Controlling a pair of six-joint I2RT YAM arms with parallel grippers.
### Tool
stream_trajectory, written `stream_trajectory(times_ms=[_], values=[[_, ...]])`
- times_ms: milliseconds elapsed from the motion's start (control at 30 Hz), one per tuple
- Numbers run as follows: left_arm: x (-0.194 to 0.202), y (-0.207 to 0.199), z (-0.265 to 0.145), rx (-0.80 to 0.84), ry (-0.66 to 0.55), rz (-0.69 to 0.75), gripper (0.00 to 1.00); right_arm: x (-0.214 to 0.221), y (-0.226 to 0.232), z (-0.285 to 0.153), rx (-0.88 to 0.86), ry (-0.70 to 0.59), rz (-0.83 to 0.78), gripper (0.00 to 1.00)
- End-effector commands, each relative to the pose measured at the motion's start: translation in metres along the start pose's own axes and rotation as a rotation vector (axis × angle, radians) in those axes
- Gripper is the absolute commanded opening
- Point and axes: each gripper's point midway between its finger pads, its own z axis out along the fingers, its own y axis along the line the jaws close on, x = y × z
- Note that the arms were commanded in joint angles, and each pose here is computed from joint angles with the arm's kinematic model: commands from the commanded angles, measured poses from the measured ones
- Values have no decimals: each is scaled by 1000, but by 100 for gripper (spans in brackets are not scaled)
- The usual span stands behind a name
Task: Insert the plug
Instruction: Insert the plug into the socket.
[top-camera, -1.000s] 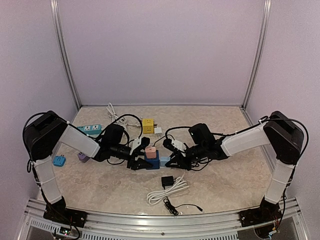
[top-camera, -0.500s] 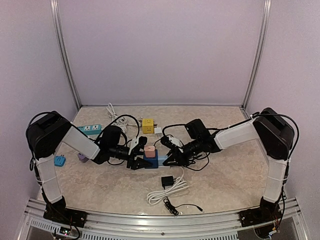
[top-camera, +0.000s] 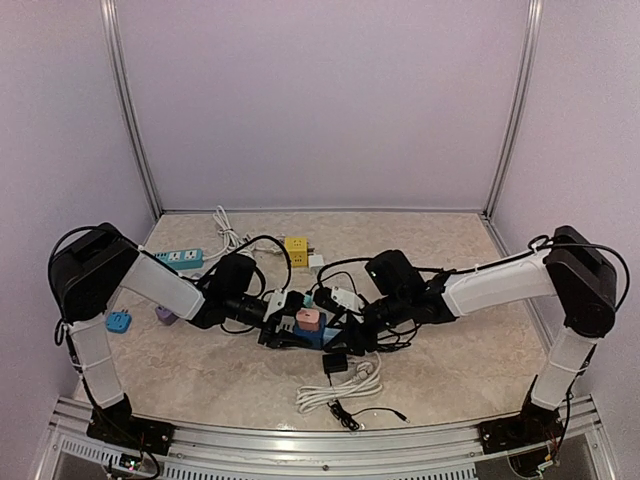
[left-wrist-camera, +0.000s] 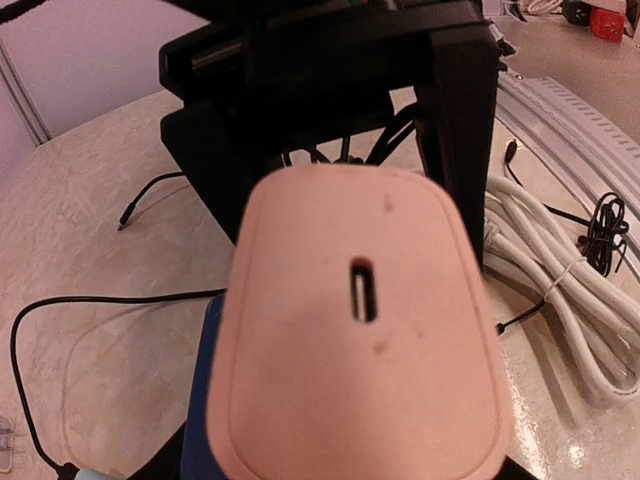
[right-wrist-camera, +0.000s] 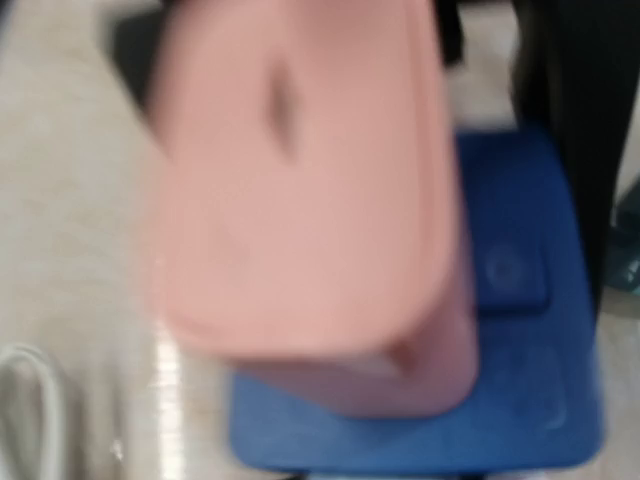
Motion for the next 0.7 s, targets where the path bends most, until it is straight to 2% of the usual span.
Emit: stream_trajectory(times_ms=[0, 167, 200, 267, 333, 367, 400, 433, 500, 667], values=[[8, -41, 1, 171, 74, 65, 0, -47, 24, -34, 19, -101, -65, 57], [7, -41, -5, 174, 110, 81, 0, -37, 28, -60, 74, -33, -12, 58], [5, -39, -5, 167, 114, 85, 4, -38, 26, -66, 94, -30, -5, 58], [5, -35, -4, 148, 130, 95, 26, -40, 24, -74, 127, -25, 6, 59], [4, -32, -5, 133, 150, 111, 64, -42, 19, -80, 165, -15, 29, 60], [5, -31, -6, 133, 163, 120, 78, -43, 14, -83, 192, -9, 45, 60], [6, -31, -7, 133, 177, 128, 88, -44, 9, -85, 219, -5, 63, 61], [4, -28, -9, 125, 188, 133, 93, -46, 1, -87, 263, 2, 84, 62], [2, -23, -12, 106, 208, 138, 99, -41, -11, -85, 315, 44, 129, 63], [-2, -18, -26, 99, 286, 151, 99, -35, -31, -74, 352, 128, 240, 62]])
